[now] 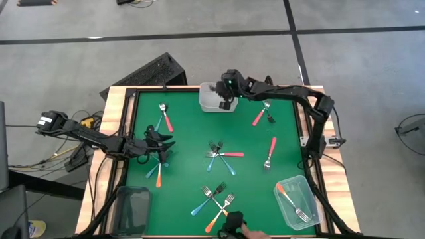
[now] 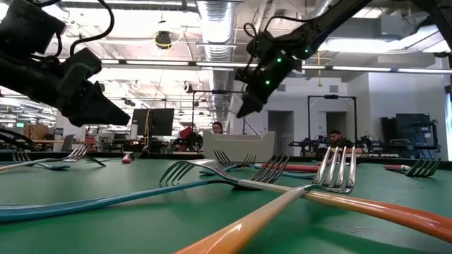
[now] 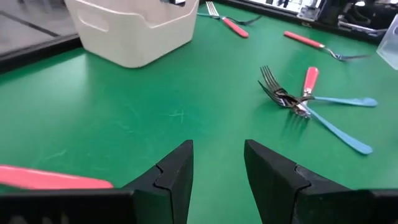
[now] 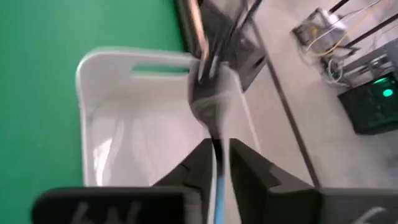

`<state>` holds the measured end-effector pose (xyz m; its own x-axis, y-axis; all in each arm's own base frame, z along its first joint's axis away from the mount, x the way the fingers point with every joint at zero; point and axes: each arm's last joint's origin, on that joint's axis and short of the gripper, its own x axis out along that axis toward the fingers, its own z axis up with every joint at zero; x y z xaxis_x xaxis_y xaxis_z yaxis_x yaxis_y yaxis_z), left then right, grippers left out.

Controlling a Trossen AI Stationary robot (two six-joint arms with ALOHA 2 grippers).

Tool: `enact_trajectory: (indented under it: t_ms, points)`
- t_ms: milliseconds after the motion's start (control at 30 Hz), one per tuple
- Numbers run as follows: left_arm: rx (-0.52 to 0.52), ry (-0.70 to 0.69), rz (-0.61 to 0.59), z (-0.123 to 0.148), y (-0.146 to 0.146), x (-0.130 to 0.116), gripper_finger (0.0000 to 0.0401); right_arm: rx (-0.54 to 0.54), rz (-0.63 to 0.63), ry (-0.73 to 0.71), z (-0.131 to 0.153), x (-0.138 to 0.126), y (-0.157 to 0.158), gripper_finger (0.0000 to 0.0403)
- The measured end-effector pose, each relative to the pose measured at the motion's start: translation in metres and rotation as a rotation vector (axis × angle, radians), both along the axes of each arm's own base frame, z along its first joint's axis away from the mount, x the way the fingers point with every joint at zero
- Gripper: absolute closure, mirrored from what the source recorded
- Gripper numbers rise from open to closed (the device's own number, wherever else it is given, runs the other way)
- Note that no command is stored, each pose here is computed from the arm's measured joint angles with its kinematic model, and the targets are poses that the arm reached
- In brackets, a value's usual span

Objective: Sort silverware by color (type)
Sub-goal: Put the right red fork into the black bin

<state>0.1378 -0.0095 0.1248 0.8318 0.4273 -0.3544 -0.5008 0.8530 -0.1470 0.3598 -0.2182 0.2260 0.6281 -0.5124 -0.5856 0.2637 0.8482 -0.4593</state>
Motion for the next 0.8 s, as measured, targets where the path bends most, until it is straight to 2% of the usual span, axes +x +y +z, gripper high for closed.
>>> enact_trajectory:
  t_ms: [100,300,500,600,700,800]
  points:
    - [-0.019,0.012,0.010,-0.002,0.000,-0.001,0.0271,0.032,0.008,0.029,-0.004,-0.001,0.003,0.0285]
    - [-0.079,-0.009,0.039,-0.003,0.000,-0.001,0.0271,0.073,-0.057,-0.037,0.007,-0.001,0.010,0.0236]
    - [-0.104,-0.024,0.048,-0.003,0.000,-0.001,0.0271,0.135,-0.092,-0.118,0.033,-0.007,0.027,0.0234]
    - [-0.111,-0.040,0.043,-0.001,0.000,-0.001,0.0271,0.201,-0.111,-0.121,0.043,-0.012,0.042,0.0239]
    - [-0.133,-0.068,0.011,0.001,-0.001,0.001,0.0271,0.319,-0.169,-0.099,0.043,-0.018,0.057,0.0242]
    - [-0.145,-0.093,-0.020,0.003,-0.004,0.002,0.0271,0.381,-0.186,-0.054,0.027,-0.024,0.076,0.0243]
